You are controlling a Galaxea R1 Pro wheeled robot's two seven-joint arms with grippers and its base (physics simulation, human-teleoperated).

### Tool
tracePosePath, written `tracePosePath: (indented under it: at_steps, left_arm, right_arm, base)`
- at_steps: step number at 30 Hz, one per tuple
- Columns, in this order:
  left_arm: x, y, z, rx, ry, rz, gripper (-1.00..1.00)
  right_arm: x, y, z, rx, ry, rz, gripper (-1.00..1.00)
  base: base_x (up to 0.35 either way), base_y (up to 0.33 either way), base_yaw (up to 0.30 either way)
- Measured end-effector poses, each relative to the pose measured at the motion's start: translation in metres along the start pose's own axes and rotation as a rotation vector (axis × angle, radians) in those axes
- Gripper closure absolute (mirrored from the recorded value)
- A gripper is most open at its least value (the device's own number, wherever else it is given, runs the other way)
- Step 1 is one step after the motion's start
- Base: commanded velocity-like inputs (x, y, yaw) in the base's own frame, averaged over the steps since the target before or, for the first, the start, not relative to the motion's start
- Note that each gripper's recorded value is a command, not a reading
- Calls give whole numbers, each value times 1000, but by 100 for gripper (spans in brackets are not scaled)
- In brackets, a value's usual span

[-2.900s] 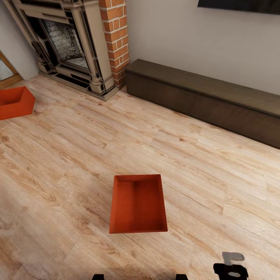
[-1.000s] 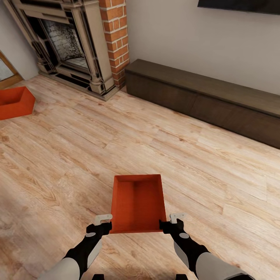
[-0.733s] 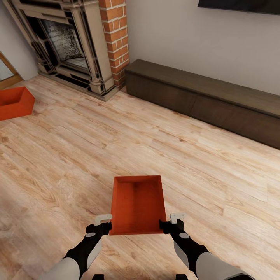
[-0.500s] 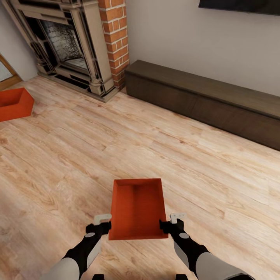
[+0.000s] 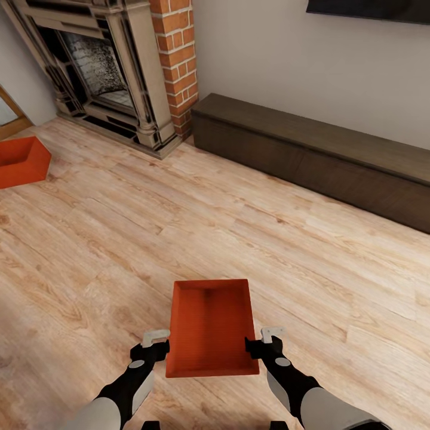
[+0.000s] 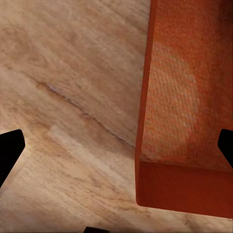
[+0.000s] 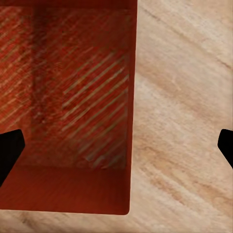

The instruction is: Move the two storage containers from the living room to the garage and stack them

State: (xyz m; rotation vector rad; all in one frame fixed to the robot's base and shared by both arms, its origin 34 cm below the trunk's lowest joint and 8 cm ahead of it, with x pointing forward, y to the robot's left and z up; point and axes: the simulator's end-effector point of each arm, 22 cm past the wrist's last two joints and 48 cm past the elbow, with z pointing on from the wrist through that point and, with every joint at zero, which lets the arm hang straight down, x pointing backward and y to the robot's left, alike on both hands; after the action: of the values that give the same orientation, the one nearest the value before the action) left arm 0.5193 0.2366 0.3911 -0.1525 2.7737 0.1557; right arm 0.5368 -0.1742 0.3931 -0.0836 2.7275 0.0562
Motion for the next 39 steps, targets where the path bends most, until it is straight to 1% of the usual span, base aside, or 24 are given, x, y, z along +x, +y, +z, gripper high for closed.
tracePosePath:
  at_steps: [8,11,12,16,24,32,39]
  left_arm:
    - [7,1,0,-5,16,-1,-100]
    - [7,2,0,-5,15,-2,-100]
    - [6,1,0,-3,10,5,-100]
    - [4,-1,0,-2,4,8,-100]
    - [-2,-3,-1,-2,-8,-11,-100]
    - [-4,-2,-1,-5,-12,-16,-100]
    - [2,-1,11,-8,-9,-15,-100]
  right_arm:
    - [1,-2,0,2,2,3,-100]
    - [1,-1,0,2,2,4,-100]
    - [1,-1,0,2,2,8,-100]
    - [1,-1,0,3,2,13,-100]
    - [1,-1,0,4,3,17,-100]
    - [2,-1,0,4,11,15,-100]
    - [9,-1,11,3,15,15,-100]
  base:
    - [-19,0,0]
    - [-23,0,0]
    - [-3,0,0]
    - [-1,0,0]
    - [0,0,0]
    - [0,0,0]
    - [0,0,0]
